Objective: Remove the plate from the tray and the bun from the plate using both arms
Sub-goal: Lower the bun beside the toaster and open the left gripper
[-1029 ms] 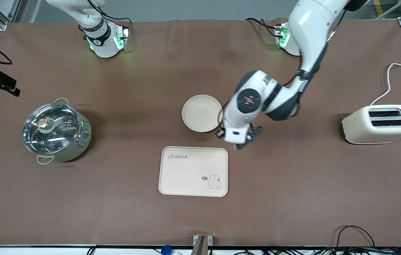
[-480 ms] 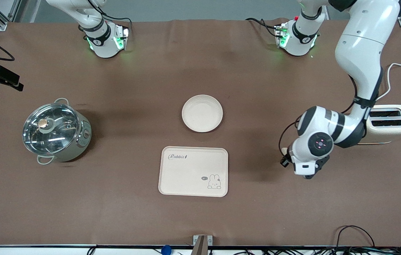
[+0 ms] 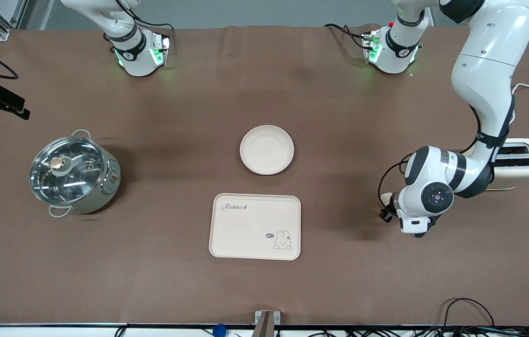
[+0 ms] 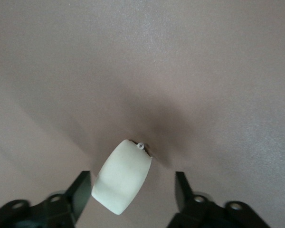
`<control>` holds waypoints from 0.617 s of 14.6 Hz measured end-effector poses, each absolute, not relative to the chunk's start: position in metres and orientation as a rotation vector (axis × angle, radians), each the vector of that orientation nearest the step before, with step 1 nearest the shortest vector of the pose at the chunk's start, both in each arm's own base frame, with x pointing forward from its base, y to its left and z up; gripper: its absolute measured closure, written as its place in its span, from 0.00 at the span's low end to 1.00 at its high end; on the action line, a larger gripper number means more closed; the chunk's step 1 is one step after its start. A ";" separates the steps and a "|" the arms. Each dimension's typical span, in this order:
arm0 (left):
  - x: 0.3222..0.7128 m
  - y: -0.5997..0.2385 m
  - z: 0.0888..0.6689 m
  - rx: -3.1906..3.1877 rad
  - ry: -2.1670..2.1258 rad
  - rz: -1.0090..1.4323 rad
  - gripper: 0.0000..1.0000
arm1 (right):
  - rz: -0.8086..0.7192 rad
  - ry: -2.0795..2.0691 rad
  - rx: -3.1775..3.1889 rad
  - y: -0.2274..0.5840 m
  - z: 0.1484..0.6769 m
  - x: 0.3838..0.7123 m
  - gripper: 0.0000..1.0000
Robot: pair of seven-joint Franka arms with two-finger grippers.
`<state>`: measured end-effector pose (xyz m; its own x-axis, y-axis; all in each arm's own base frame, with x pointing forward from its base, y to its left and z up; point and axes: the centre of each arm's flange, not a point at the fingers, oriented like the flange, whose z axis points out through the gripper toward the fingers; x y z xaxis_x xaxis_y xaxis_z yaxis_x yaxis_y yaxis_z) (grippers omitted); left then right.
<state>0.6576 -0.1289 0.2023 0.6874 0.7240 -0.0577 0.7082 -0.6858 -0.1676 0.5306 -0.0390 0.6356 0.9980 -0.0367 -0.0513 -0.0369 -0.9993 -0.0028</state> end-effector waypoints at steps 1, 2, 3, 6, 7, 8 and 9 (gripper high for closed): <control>0.659 -0.130 0.205 -2.769 -1.181 0.171 0.06 | 0.080 0.058 -3.136 -0.039 0.636 0.531 0.00; 0.662 -0.131 0.211 -2.779 -1.185 0.153 0.00 | 0.079 0.058 -3.136 -0.039 0.636 0.531 0.00; 0.667 -0.132 0.224 -2.796 -1.185 0.123 0.00 | 0.077 0.058 -3.137 -0.039 0.636 0.531 0.00; 0.680 -0.139 0.291 -2.906 -1.030 0.004 0.00 | 0.070 0.057 -3.137 -0.039 0.636 0.531 0.00; 0.681 -0.139 0.318 -2.934 -0.960 -0.040 0.00 | 0.069 0.057 -3.137 -0.039 0.636 0.531 0.00; 0.682 -0.136 0.348 -2.958 -0.886 -0.085 0.00 | 0.068 0.057 -3.137 -0.039 0.637 0.531 0.00; 0.682 -0.129 0.376 -2.971 -0.813 -0.119 0.00 | 0.067 0.057 -3.137 -0.039 0.637 0.532 0.00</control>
